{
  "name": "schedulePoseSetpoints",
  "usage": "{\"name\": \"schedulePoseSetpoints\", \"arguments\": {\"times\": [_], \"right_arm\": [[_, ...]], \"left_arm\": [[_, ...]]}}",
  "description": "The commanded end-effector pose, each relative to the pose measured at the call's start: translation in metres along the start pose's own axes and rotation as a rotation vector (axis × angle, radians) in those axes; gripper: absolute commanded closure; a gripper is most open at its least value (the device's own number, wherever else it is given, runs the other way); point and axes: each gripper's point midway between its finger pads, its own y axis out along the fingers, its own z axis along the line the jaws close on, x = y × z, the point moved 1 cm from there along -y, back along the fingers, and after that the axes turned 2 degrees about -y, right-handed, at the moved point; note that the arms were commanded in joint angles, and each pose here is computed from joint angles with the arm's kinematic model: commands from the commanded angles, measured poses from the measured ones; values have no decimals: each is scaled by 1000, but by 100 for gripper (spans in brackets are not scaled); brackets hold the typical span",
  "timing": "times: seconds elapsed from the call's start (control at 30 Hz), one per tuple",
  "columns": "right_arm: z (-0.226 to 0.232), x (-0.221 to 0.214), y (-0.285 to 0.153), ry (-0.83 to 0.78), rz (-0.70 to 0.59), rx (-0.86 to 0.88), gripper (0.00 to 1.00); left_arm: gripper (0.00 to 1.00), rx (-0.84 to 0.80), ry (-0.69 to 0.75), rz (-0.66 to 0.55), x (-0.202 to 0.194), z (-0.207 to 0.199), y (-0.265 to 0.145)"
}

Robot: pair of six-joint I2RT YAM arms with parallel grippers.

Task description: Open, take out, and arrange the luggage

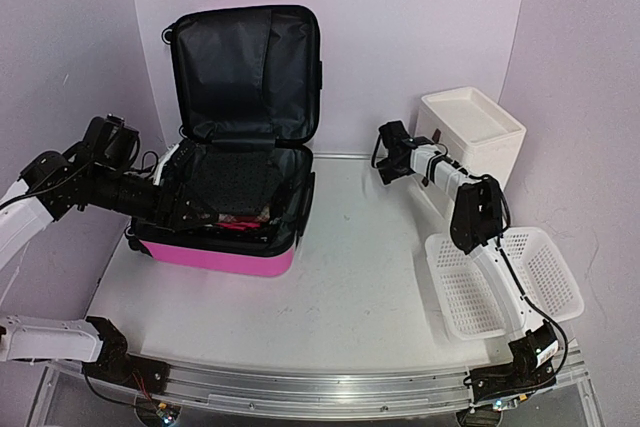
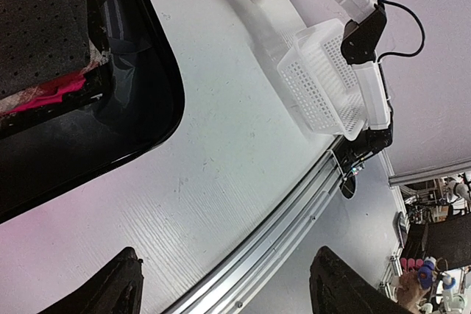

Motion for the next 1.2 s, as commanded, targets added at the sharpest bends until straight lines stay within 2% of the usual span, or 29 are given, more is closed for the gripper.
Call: {"name": "schedulePoseSetpoints", "arguments": {"times": [0.0,0.13,0.2,0.27,0.37,0.47,0.63,0.73,0.83,0.9,1.03,1.17], "right_arm": [[-23,39,-31,-2,-89,-9,2],[20,69,-144,-96,-160,241,2],[47,66,-210,-160,-180,409,2],[68,43,-268,-188,-151,592,2],[79,-6,-327,-88,-28,808,2],[64,-65,-346,-14,135,796,2],[5,-180,-352,-69,457,551,2],[-25,-230,-368,-81,592,476,2],[-33,-262,-381,-18,664,484,2],[-21,-278,-388,30,719,547,2],[-1,-284,-390,61,682,562,2],[14,-275,-379,166,610,561,19]], "left_arm": [[22,-32,23,-50,17,-15,-10],[21,1,46,-60,21,-9,-7],[21,24,58,-69,26,-6,-7],[21,47,61,-82,32,-4,-7],[21,51,72,-113,39,-4,-7],[21,50,77,-128,41,-3,-5],[21,31,77,-105,38,-1,4],[21,25,75,-118,36,2,9],[21,4,65,-119,33,4,15],[21,-7,61,-114,31,6,20],[21,-21,61,-109,28,6,23],[21,-30,68,-119,23,4,17]]}}
